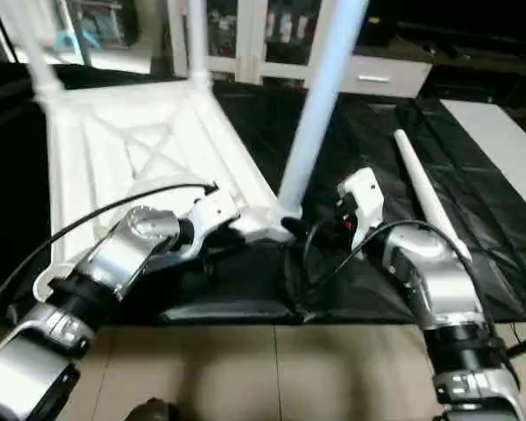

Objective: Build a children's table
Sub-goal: Insert table leg to table base

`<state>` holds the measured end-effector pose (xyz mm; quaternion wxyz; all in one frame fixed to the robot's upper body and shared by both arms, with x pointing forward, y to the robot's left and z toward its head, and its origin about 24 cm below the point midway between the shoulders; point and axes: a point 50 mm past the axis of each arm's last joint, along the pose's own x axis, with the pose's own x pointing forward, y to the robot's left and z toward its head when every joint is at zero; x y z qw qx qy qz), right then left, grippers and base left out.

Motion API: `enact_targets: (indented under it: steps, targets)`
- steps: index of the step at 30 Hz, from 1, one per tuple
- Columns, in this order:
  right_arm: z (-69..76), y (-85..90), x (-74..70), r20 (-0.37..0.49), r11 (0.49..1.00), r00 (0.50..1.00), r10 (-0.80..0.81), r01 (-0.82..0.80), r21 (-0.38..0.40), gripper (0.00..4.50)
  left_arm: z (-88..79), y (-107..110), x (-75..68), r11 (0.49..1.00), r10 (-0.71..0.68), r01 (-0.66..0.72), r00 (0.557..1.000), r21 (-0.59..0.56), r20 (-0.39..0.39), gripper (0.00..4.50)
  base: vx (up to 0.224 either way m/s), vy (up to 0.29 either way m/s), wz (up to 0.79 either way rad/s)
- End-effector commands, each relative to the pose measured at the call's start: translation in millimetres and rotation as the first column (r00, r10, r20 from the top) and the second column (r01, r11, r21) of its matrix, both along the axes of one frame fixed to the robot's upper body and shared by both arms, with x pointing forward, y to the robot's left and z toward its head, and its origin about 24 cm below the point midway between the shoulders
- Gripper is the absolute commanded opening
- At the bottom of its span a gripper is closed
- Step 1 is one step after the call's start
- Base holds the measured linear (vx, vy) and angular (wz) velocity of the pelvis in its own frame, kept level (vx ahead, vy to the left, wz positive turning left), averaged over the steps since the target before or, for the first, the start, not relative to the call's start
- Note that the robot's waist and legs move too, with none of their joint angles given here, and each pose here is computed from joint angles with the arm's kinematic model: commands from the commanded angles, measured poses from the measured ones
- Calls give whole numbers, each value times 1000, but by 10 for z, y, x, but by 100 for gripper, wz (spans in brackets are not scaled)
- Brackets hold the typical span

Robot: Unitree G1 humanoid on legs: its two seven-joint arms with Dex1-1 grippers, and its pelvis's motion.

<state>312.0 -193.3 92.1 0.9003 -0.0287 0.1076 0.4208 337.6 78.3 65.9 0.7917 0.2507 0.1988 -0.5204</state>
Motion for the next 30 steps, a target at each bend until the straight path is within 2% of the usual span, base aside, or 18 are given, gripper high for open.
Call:
enact_targets:
  steps: [1, 9, 14, 23, 30]
  targets:
    - [44, -34, -20, -1, 1000, 1000, 28, -28, -5, 445, 19, -152, -100, 992, -115, 115, 993, -52, 2, 0, 0, 0, 0]
    - [106, -160, -68, -20, 993, 994, 111, -112, -41, 445, -1, -50, -229, 979, -202, 199, 978, -52, -54, 0, 0, 0, 0]
    - [103, -192, -96, -29, 986, 989, 147, -149, -69, 445, 3, -24, -276, 968, -248, 245, 967, -57, -62, 0, 0, 0, 0]
    - [63, -182, -138, -53, 964, 968, 243, -247, -96, 445, 2, 3, -302, 962, -273, 270, 959, -47, -76, 0, 0, 0, 0]
    - [7, -178, -94, -51, 959, 966, 255, -259, -111, 445, -2, 9, -314, 960, -280, 278, 957, -39, -79, 0, 0, 0, 0]
